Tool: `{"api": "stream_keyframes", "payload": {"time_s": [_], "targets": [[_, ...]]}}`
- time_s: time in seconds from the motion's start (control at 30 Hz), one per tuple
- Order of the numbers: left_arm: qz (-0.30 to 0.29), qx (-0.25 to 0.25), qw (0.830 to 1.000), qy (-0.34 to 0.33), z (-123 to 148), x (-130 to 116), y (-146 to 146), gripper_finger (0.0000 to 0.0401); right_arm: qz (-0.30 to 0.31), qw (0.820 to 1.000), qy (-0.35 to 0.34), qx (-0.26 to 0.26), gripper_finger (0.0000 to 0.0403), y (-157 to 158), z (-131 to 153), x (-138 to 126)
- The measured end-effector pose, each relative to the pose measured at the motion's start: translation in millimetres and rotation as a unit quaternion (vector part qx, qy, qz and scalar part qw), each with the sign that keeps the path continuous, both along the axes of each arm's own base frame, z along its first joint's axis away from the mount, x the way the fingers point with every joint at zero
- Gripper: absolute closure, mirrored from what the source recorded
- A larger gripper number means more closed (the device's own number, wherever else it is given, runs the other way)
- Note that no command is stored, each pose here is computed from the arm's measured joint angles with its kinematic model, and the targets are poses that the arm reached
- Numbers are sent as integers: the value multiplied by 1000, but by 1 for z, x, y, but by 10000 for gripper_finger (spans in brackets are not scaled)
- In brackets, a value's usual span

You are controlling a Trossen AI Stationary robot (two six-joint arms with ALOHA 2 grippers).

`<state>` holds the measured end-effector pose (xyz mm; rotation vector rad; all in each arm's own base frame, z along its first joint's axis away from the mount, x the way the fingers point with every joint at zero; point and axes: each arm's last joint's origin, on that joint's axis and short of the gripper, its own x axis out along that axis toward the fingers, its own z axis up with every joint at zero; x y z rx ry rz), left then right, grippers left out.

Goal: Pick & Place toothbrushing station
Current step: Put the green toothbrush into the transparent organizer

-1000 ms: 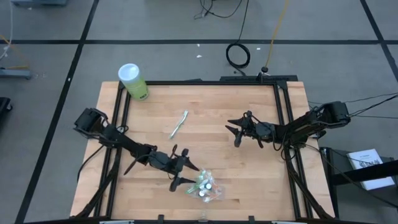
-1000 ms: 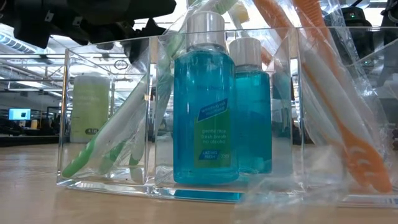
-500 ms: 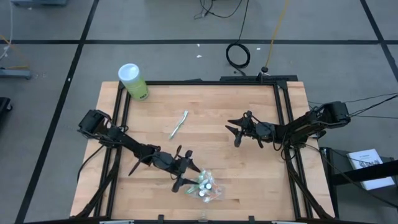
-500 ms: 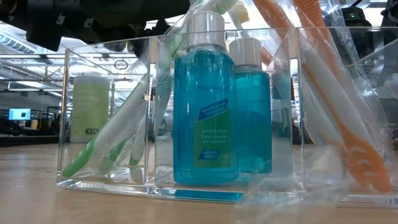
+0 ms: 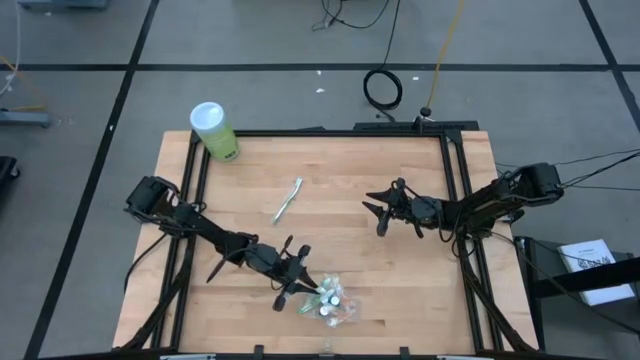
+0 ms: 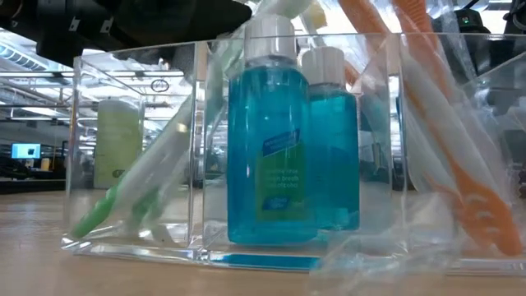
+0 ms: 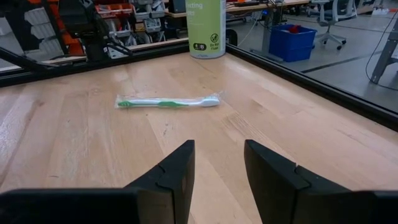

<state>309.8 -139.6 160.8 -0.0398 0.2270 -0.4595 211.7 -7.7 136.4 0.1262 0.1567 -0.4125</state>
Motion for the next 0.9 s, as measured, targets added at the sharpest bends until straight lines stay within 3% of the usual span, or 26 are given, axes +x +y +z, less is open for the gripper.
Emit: {"api": "stream_keyframes", "payload": {"time_s": [0.13, 0.37, 0.67, 0.9], "targets": [[-11, -2, 1000, 0, 1, 0, -1, 386, 0, 1000, 0, 0, 273, 0, 0, 0], [-13, -6, 1000, -9, 12, -3, 1, 338, 0, 1000, 0, 0, 273, 0, 0, 0], [-3, 19, 1000, -13, 29, -8, 11, 386, 0, 1000, 2, 0, 273, 0, 0, 0], [-11, 21, 1000, -5, 34, -12, 10, 372, 0, 1000, 3, -2, 273, 0, 0, 0]]}}
